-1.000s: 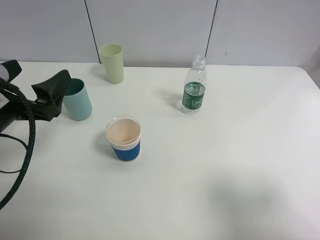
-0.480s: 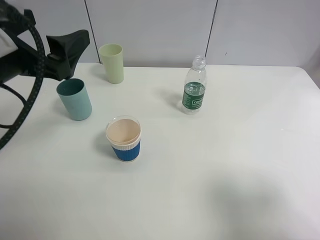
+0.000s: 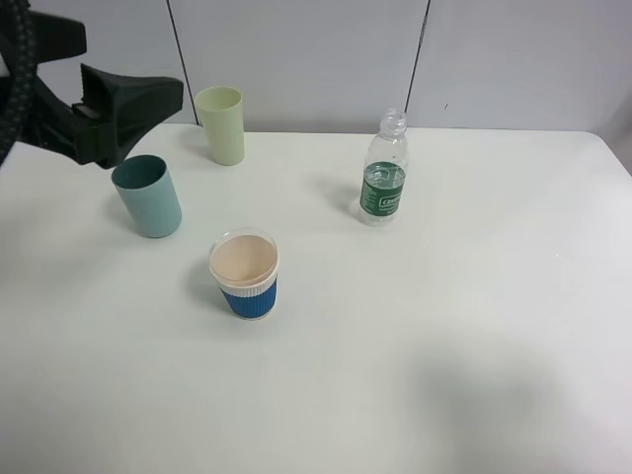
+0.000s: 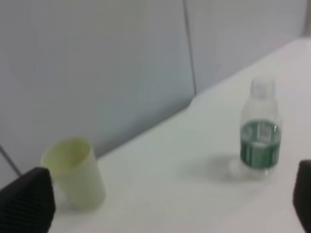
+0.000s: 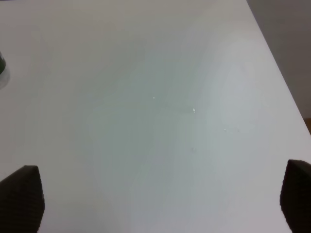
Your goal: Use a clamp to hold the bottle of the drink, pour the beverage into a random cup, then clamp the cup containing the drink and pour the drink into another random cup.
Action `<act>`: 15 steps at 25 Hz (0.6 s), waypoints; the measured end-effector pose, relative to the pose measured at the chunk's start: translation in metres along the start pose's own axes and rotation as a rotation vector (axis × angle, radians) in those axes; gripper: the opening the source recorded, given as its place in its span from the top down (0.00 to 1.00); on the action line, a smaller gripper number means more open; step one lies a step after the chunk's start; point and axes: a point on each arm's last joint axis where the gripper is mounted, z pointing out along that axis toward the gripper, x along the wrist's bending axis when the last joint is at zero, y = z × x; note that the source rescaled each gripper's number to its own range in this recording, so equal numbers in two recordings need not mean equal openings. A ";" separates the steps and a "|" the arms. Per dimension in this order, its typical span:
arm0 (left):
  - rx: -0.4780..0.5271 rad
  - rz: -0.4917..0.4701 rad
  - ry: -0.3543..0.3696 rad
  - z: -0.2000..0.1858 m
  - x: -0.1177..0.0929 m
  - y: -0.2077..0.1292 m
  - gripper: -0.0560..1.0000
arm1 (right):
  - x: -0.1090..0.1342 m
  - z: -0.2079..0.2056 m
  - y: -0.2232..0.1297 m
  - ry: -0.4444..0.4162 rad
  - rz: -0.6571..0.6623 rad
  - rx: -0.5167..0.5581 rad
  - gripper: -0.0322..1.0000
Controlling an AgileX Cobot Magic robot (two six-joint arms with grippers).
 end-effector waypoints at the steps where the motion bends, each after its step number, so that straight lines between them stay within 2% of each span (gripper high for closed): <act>1: 0.044 -0.020 0.017 -0.004 0.003 -0.003 0.00 | 0.000 0.000 0.000 0.000 0.000 0.000 0.00; 5: 0.125 -0.092 0.116 -0.028 0.016 -0.007 0.00 | 0.000 0.000 0.000 0.000 0.000 0.000 0.00; 11: 0.086 -0.109 0.225 -0.079 0.024 -0.001 0.00 | 0.000 0.000 0.000 0.000 0.000 0.000 0.00; 15: 0.098 -0.135 0.306 -0.113 0.027 -0.006 0.00 | 0.000 0.000 0.000 0.000 0.000 0.000 0.00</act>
